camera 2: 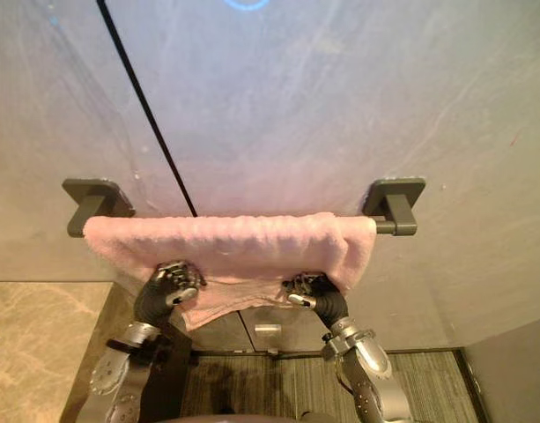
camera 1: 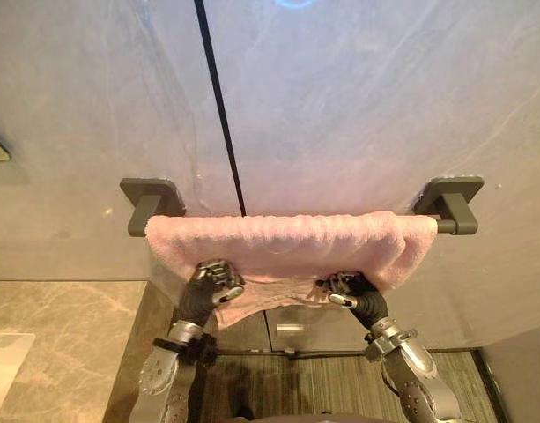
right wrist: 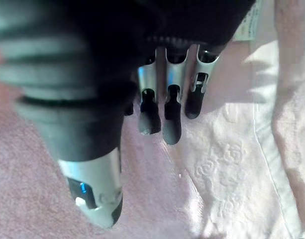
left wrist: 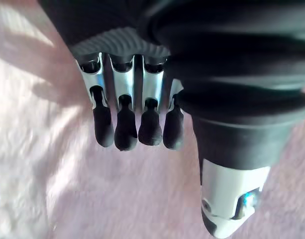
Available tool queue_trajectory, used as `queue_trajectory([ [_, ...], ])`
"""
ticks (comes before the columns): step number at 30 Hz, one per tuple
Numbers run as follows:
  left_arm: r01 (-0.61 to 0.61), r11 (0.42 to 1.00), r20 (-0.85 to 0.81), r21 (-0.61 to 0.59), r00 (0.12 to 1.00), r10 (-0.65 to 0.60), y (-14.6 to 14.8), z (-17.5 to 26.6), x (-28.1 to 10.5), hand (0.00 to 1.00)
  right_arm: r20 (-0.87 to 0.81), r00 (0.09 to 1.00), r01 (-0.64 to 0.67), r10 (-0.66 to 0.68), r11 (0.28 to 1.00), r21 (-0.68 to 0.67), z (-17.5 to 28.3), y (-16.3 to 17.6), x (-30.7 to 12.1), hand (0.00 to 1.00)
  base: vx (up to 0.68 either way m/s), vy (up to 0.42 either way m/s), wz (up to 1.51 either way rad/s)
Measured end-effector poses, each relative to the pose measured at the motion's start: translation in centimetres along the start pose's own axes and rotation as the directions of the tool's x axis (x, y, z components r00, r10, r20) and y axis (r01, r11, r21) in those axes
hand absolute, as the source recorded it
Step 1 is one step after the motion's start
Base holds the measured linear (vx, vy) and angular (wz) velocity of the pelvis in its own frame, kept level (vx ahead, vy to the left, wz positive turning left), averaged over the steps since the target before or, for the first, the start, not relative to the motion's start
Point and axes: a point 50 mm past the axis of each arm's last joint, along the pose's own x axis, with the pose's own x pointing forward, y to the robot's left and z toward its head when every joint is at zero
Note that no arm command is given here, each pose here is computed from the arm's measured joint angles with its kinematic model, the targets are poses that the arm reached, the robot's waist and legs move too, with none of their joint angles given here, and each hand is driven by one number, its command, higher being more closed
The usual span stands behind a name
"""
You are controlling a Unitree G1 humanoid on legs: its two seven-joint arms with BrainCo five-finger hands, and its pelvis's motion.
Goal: Organize washtable
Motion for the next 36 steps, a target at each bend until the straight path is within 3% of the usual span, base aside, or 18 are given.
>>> queue_trajectory([
  [15, -0.188, 0.982, 0.100, -0.012, 0.977, 0.188, 1.2, 2.0, -2.5, 0.00, 0.254, 0.915, 0.332, -0.313, 0.942, -0.037, 4.3, -3.2, -3.8, 0.00, -0.01, -0.001, 0.00],
  [29, -0.244, 0.970, 0.104, -0.026, 0.964, 0.245, 1.3, 1.8, -2.6, 0.00, 0.257, 0.900, 0.360, -0.351, 0.933, 0.013, 3.8, -3.2, -4.3, 0.00, -0.01, -0.002, 0.00],
  [36, -0.275, 0.961, 0.076, -0.021, 0.958, 0.275, 1.3, 1.0, -2.8, 0.00, 0.196, 0.912, 0.344, -0.361, 0.931, 0.119, 1.8, -1.9, -4.9, 0.00, 0.00, 0.000, 0.00],
])
